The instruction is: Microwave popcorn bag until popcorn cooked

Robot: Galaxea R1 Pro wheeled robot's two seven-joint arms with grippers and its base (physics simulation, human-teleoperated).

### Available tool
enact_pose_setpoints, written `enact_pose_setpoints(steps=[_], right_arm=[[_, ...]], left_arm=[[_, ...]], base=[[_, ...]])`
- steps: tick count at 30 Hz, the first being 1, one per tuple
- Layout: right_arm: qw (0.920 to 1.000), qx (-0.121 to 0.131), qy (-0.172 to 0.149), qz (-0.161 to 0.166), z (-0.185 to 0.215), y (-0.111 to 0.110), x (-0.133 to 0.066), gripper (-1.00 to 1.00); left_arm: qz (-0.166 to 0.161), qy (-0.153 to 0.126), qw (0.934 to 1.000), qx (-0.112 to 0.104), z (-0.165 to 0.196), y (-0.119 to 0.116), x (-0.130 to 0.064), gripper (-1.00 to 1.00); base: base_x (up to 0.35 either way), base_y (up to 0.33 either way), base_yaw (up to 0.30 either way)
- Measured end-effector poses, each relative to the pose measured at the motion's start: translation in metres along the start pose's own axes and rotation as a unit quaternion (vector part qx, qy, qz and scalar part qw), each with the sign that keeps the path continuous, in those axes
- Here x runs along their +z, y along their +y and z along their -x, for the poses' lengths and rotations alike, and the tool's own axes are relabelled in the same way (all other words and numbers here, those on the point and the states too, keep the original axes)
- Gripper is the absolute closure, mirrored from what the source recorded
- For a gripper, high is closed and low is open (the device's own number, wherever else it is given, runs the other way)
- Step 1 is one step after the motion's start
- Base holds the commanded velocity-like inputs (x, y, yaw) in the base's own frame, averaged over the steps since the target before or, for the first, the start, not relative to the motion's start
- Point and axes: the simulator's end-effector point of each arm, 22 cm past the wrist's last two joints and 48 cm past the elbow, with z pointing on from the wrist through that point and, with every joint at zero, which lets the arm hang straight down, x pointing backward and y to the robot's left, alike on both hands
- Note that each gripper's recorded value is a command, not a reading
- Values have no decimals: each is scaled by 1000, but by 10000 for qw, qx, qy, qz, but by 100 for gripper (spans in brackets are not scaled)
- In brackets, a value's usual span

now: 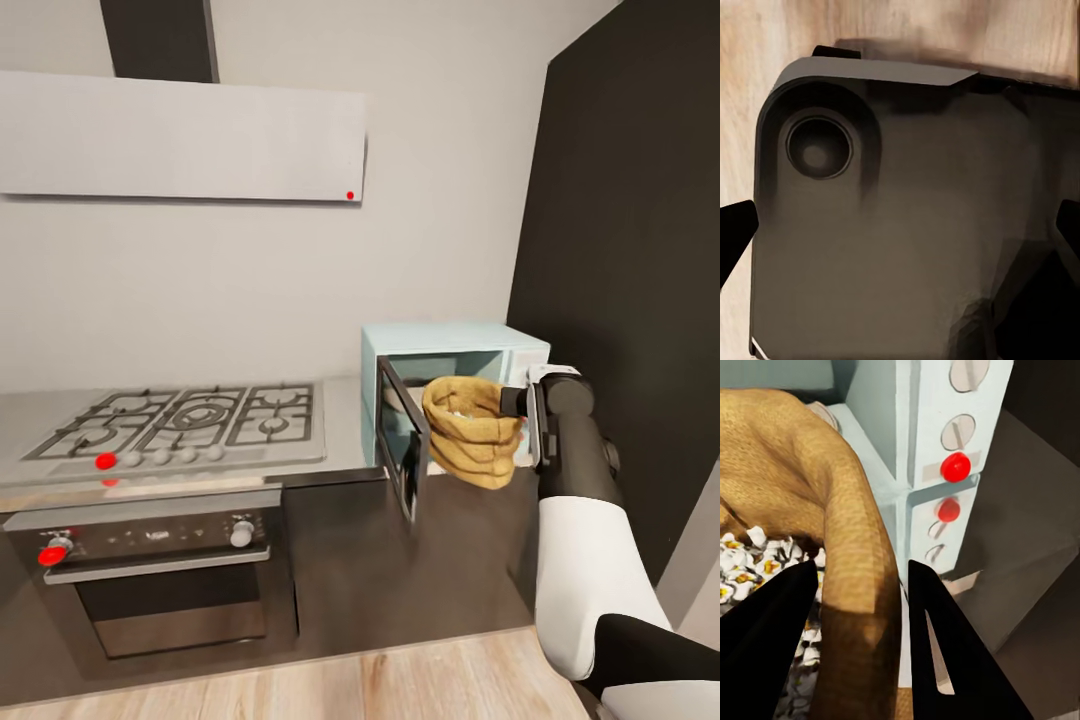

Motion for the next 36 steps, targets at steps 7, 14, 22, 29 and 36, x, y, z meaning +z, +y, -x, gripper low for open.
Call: enact_pose_setpoints(steps=[7, 14, 22, 29, 36], right_arm=[[9999, 30, -102, -34, 7, -4, -4, 100], [9998, 52, -166, -44, 11, -6, -7, 100], [9994, 95, -319, -61, 22, -9, -15, 100], [9996, 84, -272, -43, 19, -7, -12, 100], [9996, 81, -263, -46, 18, -8, -12, 100]], left_arm=[[-1, 2, 10000, 1, 0, 0, 0, -100], [0, 5, 10000, -5, 0, 0, 0, -100], [-1, 0, 10000, 0, 0, 0, 0, -100], [-1, 0, 10000, -2, 0, 0, 0, -100], [-1, 0, 10000, -1, 0, 0, 0, -100]], base=[[132, 0, 0], [2, 0, 0], [156, 0, 0], [213, 0, 0], [211, 0, 0]])
